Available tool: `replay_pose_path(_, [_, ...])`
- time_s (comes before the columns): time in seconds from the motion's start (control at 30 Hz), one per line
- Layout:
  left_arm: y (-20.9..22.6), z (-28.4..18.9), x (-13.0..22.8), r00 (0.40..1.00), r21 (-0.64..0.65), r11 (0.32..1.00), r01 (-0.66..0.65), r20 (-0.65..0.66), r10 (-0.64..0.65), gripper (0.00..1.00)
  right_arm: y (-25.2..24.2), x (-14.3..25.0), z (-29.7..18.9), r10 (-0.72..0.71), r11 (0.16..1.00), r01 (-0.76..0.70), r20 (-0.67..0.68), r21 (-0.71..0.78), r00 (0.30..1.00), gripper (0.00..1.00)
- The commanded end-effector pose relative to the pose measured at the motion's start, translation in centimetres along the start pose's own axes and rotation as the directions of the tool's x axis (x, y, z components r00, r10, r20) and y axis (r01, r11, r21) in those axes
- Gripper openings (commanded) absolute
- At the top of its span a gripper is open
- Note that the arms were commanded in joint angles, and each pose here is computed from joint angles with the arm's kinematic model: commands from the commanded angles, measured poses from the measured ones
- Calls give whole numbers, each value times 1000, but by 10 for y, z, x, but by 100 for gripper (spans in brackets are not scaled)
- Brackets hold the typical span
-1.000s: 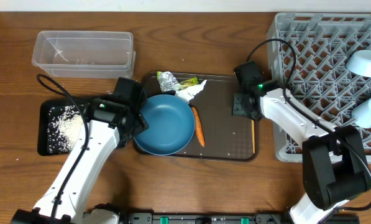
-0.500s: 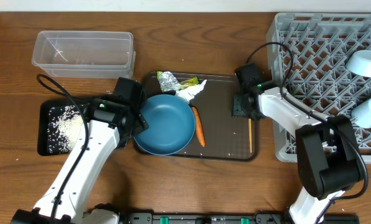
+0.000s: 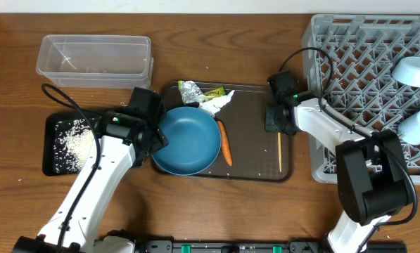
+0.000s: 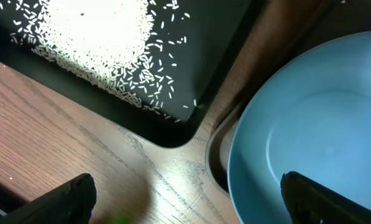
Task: Sort waste into correct bins and load items into the dishwasher rack
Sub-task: 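Grasp the remaining wooden chopstick with the right gripper, then carry the chopstick right and stand it in the dish rack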
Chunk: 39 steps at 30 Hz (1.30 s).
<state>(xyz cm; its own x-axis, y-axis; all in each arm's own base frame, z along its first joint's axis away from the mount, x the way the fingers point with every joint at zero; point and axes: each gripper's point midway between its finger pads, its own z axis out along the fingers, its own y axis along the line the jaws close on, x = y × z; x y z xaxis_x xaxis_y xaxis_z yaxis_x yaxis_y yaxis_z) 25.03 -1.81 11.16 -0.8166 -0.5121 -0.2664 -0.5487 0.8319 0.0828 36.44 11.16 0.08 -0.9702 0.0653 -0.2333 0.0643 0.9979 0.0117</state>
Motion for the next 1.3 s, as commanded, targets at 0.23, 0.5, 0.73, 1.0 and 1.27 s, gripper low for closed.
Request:
replay_pose_path(0.23, [2,-6,-7,999,2,1000,19,30,-19,98,13,-82,-99,-25,978,68,215,-195,976,1])
replay_pose_path(0.5, [2,-6,-7,999,2,1000,19,30,-19,98,-75,-151,-187,-8,996,51,466,-79,885,1])
replay_pose_path(0.73, [2,-6,-7,999,2,1000,19,30,-20,98,-138,-169,-181,51,997,-14,500,-78,865,1])
replay_pose_path(1.0, [2,-6,-7,999,2,1000,19,30,-19,98,-127,-176,-134,75,980,16,439,-199,895,1])
replay_pose_path(1.27, [2,-6,-7,999,2,1000,19,30,-19,98,-115,-173,-100,66,971,28,380,-236,922,65])
